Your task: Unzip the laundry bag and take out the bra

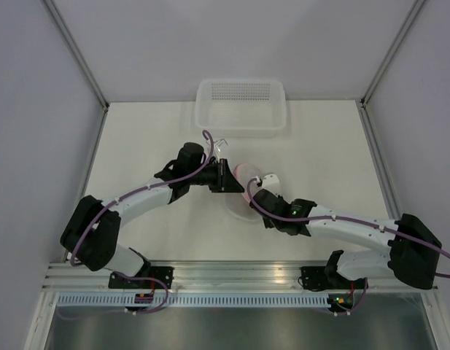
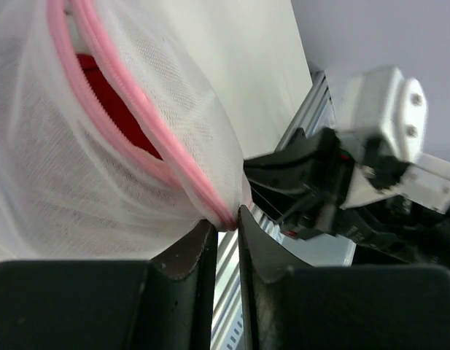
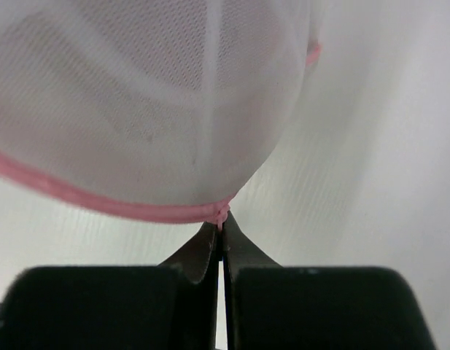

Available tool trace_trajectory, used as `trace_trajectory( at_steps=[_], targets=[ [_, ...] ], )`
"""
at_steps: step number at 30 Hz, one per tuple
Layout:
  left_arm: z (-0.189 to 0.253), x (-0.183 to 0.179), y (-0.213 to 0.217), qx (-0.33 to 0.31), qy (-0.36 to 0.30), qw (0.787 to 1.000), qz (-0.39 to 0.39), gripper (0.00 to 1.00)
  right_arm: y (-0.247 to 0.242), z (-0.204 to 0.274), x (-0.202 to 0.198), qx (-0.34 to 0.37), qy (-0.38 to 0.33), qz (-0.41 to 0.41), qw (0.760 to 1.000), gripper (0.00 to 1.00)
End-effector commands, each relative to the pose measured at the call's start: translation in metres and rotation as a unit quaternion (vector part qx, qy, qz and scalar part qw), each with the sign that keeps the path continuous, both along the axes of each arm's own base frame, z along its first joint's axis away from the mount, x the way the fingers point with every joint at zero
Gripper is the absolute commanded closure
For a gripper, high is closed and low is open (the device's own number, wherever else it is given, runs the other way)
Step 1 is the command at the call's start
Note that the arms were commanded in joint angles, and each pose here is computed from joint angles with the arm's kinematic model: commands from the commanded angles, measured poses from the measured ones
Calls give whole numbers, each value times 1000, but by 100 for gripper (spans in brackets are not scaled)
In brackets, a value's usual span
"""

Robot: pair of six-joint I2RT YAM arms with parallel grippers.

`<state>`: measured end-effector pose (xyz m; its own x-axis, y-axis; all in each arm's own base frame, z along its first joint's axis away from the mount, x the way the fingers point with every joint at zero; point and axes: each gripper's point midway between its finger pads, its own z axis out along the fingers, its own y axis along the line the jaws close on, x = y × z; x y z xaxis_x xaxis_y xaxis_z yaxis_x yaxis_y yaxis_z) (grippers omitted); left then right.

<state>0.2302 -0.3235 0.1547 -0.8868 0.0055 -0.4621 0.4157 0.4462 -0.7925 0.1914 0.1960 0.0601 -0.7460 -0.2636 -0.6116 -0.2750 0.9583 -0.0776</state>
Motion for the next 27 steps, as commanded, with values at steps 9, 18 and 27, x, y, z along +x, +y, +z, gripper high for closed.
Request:
trace_trajectory(
  at_steps=[9,18,27],
  targets=[
    [37,66,-32,-40,-51,998,-19,61,41,91,-11,192,-57,90,976,100],
    [44,41,1,-33,-26,997,69,9,48,88,-8,188,-58,106,975,99],
    [28,-4,0,-20,21,997,73,8,59,81,-12,195,-42,127,972,99]
  ],
)
